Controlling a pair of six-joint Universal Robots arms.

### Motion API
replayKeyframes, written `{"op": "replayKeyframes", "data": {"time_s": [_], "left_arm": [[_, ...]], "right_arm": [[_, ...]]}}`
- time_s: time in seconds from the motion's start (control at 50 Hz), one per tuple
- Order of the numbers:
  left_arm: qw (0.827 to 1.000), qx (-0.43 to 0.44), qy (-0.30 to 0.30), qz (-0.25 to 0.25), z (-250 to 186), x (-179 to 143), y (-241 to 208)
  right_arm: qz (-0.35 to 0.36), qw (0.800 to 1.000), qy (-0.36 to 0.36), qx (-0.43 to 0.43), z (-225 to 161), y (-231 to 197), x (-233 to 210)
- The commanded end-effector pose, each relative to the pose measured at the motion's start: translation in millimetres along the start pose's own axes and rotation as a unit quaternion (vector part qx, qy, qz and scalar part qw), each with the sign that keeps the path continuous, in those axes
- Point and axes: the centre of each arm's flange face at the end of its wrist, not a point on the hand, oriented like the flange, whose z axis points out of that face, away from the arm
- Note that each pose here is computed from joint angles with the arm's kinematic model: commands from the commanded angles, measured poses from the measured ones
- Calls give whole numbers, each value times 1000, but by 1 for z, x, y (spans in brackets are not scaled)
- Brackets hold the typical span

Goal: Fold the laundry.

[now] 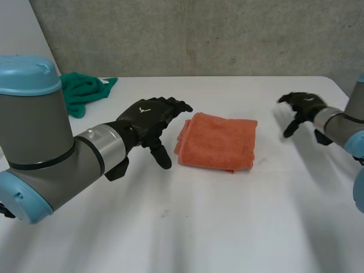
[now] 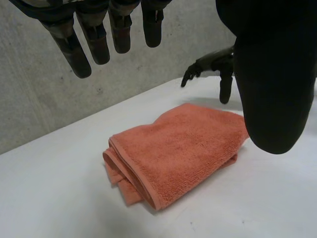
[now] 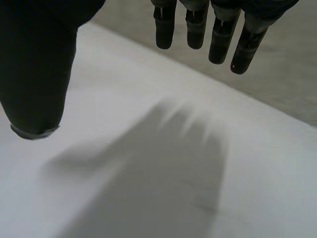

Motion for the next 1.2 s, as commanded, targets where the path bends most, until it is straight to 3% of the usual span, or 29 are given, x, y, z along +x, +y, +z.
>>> {"op": "replayKeyframes", "data": {"time_s": [0.02, 0.3, 0.7, 0.88, 1.2], "left_arm": [[1000, -5, 0, -9, 1, 0, 3], [1000, 7, -30, -4, -1, -3, -1], [999, 16, -31, -2, -3, -3, -5], [999, 19, -31, -2, -5, -2, -7], [999, 24, -33, -1, -9, -2, -10]], "right_arm": [[-64, 993, -76, -55, -28, 7, -57], [-99, 992, -74, 25, -47, 7, -90], [-103, 990, -92, 26, -63, 22, -132], [-124, 983, -120, 68, -85, 9, -171], [-143, 974, -163, 68, -113, 11, -236]]}}
